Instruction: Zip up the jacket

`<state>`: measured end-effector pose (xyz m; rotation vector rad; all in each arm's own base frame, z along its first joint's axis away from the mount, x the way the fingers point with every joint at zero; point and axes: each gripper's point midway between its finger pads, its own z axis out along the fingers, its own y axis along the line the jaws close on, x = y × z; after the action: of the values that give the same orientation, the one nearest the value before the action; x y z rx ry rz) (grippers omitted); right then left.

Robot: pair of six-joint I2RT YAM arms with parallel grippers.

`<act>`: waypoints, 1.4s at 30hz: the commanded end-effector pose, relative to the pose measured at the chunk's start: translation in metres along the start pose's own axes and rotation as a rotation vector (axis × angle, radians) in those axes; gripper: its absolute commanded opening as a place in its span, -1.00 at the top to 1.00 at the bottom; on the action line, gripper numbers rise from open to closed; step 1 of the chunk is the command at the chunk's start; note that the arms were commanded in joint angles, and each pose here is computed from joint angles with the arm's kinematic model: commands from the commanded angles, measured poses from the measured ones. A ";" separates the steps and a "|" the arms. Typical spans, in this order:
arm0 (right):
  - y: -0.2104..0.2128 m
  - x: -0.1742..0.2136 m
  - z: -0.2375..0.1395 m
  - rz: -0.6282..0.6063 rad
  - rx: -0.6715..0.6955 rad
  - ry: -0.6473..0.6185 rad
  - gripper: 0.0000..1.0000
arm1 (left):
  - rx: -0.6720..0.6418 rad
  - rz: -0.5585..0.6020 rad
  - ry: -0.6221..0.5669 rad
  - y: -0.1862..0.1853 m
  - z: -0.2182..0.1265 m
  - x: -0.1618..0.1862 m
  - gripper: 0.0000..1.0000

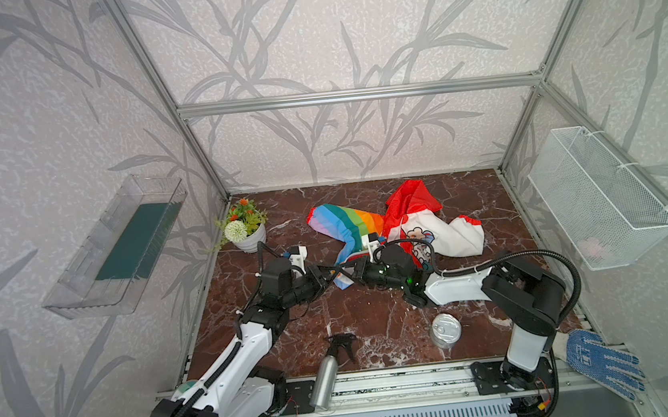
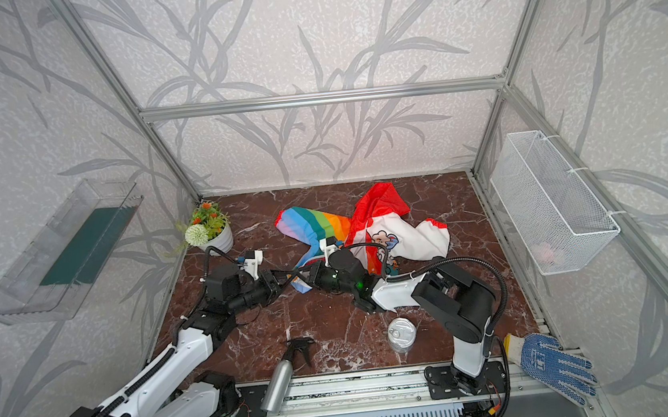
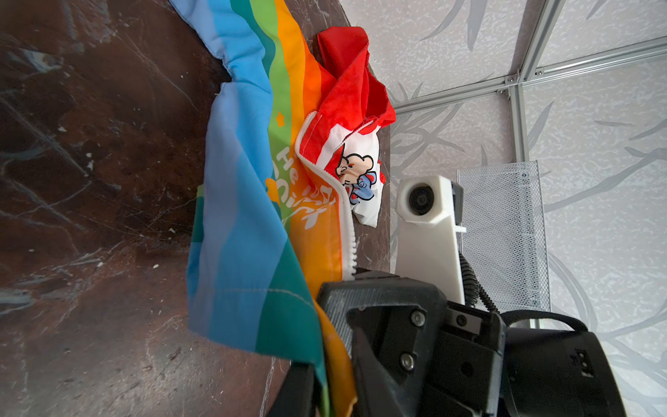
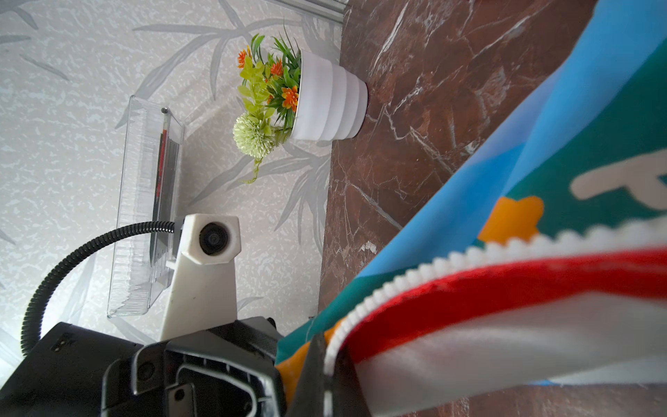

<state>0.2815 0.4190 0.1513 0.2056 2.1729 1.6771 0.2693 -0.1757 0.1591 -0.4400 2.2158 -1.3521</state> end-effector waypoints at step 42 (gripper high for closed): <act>0.025 -0.012 -0.028 -0.038 0.007 -0.020 -0.22 | 0.041 0.069 -0.054 -0.016 -0.003 -0.012 1.00</act>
<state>0.2792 0.4052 0.1462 0.1934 2.2480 1.5966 0.2724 -0.1740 0.1624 -0.4070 2.1929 -1.3286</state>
